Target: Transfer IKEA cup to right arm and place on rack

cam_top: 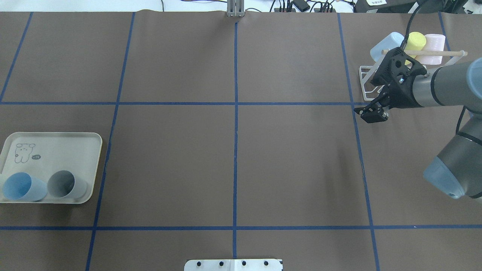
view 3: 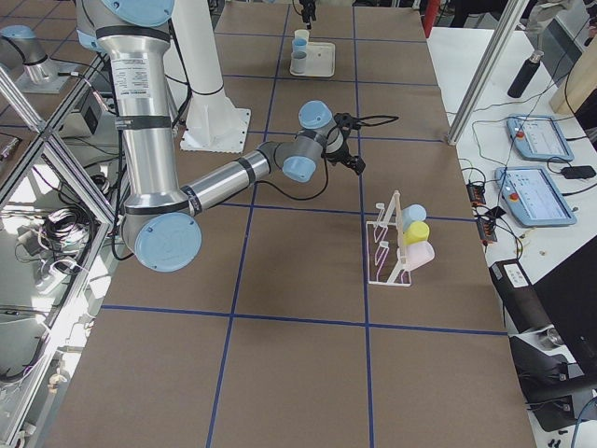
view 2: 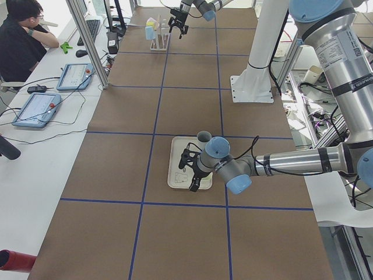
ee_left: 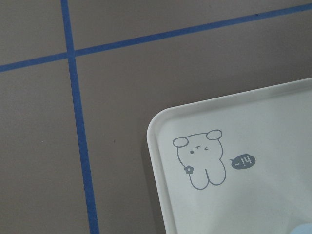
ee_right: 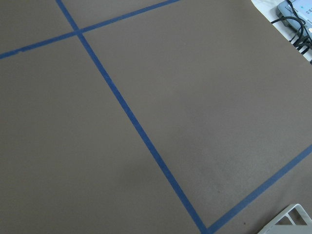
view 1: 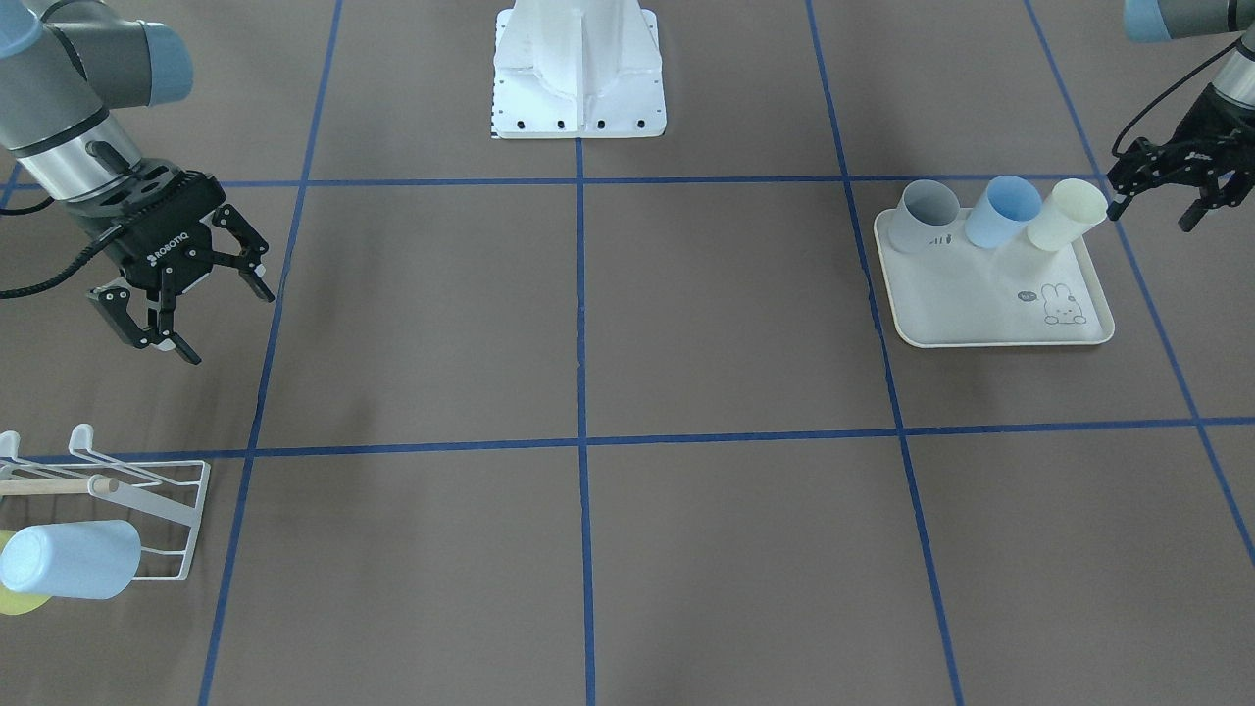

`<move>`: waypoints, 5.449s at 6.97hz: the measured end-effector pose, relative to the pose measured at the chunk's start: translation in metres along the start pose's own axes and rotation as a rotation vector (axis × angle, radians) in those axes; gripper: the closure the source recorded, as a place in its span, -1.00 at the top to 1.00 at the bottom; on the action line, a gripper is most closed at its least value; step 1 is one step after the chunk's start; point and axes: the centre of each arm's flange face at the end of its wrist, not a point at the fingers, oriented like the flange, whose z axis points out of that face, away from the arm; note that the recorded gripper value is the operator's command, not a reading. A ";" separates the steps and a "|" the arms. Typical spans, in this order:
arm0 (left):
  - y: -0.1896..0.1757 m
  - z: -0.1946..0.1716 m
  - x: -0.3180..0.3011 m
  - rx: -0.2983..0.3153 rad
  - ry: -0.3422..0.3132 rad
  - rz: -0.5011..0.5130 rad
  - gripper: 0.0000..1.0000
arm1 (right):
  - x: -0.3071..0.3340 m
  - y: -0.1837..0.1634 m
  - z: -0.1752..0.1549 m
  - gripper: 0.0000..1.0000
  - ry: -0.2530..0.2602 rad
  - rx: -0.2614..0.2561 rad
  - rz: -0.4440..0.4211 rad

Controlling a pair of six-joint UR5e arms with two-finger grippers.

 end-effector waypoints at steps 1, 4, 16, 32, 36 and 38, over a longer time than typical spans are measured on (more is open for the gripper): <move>0.004 0.005 0.002 -0.017 0.004 0.007 1.00 | 0.000 0.000 0.000 0.98 0.001 0.000 0.000; 0.011 0.013 0.007 -0.055 0.029 0.024 -0.21 | 0.000 0.001 0.001 0.98 0.001 -0.002 0.000; -0.062 -0.063 -0.009 0.038 0.091 -0.006 -1.00 | -0.032 -0.016 0.018 0.99 -0.057 0.017 -0.023; -0.261 -0.043 0.504 -0.132 0.732 -0.655 -1.00 | -0.197 -0.112 0.089 0.99 -0.281 0.555 -0.044; -0.243 -0.025 0.524 -0.167 0.729 -0.644 -1.00 | -0.202 -0.114 0.086 0.98 -0.286 0.577 -0.045; -0.239 -0.018 0.531 -0.170 0.724 -0.647 -1.00 | -0.204 -0.115 0.085 0.98 -0.289 0.580 -0.045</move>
